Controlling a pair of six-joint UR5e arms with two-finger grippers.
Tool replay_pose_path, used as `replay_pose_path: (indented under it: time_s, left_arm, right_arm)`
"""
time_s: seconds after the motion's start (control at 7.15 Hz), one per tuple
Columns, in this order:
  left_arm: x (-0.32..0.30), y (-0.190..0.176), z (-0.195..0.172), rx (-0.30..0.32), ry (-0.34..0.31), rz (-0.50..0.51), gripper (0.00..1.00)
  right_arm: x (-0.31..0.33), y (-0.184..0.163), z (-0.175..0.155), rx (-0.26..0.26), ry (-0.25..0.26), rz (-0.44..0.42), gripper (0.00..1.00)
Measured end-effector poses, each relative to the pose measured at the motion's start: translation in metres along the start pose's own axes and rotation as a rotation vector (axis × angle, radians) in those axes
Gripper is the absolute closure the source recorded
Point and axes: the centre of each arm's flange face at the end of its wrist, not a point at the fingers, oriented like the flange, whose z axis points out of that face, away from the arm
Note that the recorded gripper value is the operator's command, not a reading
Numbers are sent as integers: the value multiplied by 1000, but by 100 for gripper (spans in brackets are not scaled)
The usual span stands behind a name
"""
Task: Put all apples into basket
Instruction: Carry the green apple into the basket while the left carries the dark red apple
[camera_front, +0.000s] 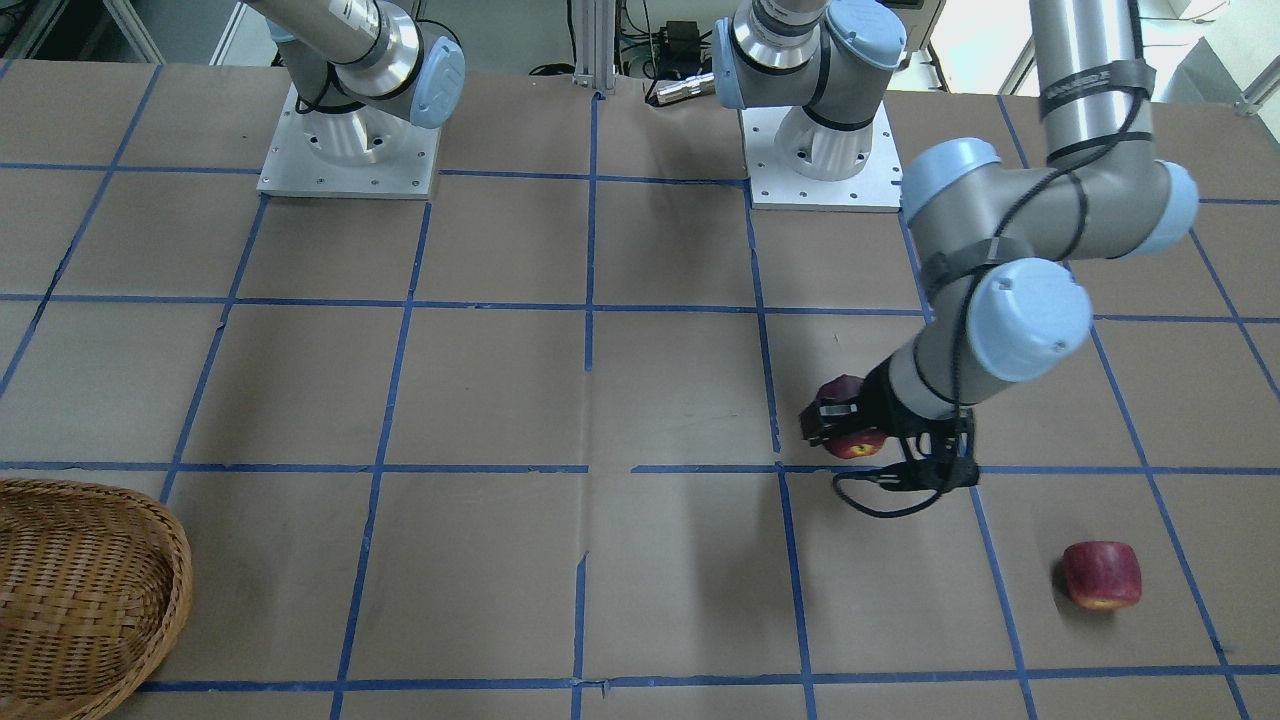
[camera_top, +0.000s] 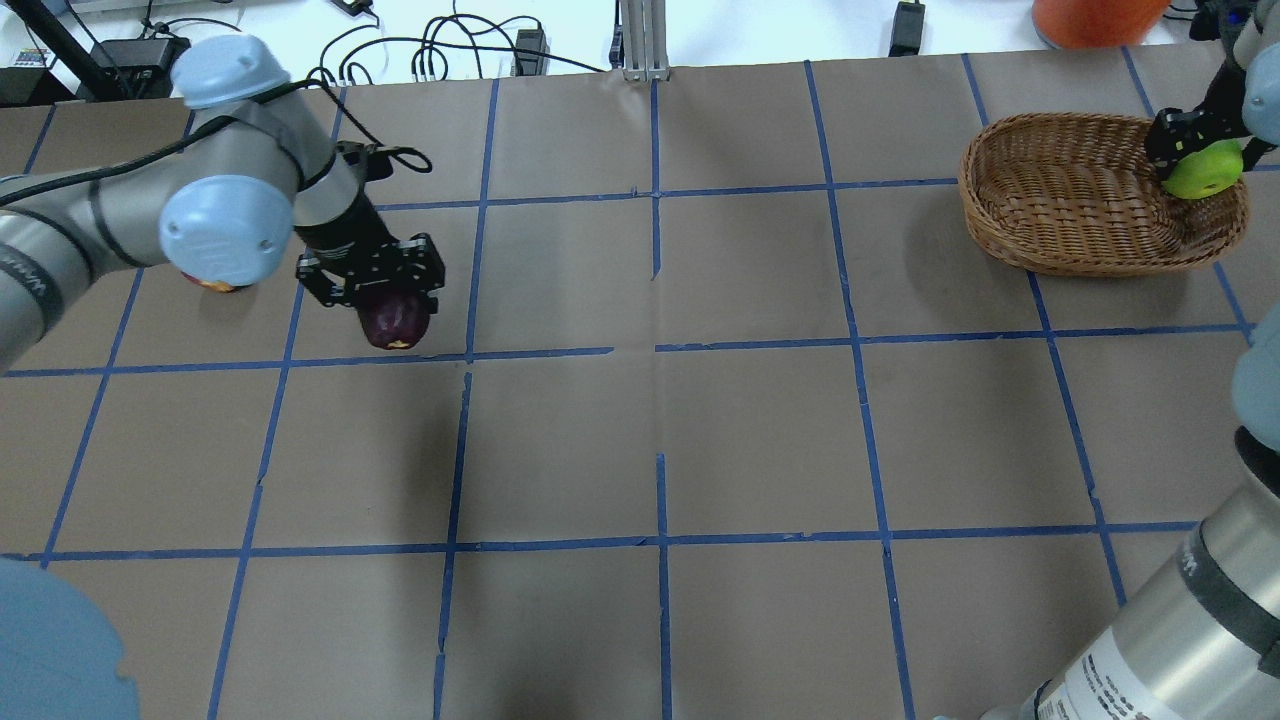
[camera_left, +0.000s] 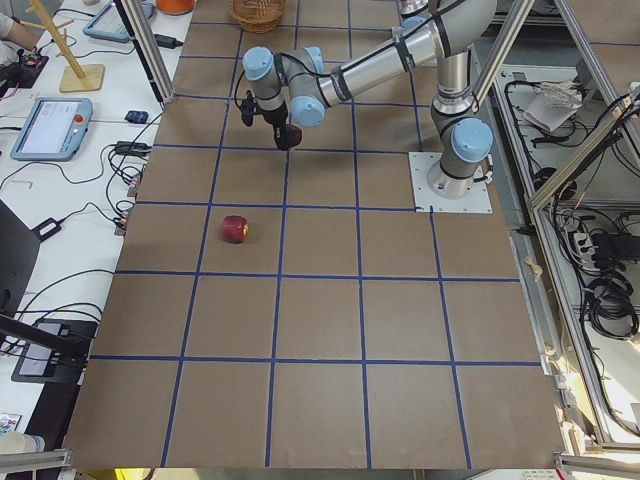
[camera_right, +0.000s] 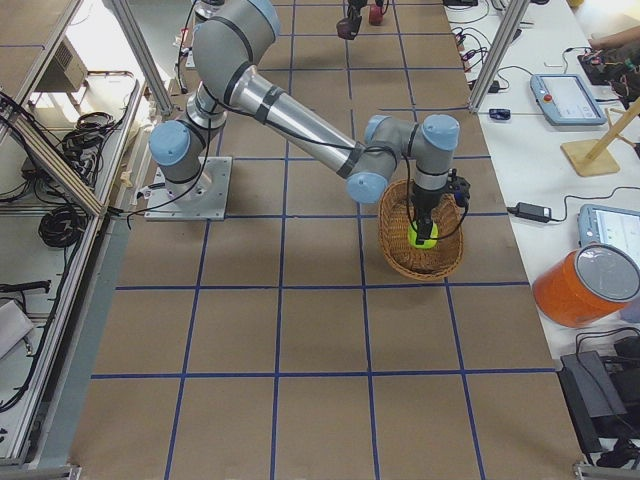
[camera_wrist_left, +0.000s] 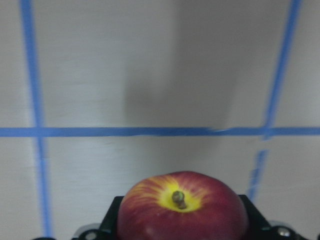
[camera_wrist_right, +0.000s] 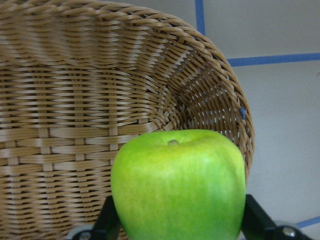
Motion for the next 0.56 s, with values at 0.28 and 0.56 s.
replay_pose_path:
  time_s: [0.28, 0.56]
  left_arm:
    - [140, 42, 35, 89, 13, -21, 50]
    - [207, 73, 87, 114, 17, 6, 0]
  right_arm:
    - [6, -8, 23, 5, 4, 12, 0]
    - [3, -9, 22, 5, -1, 12, 0]
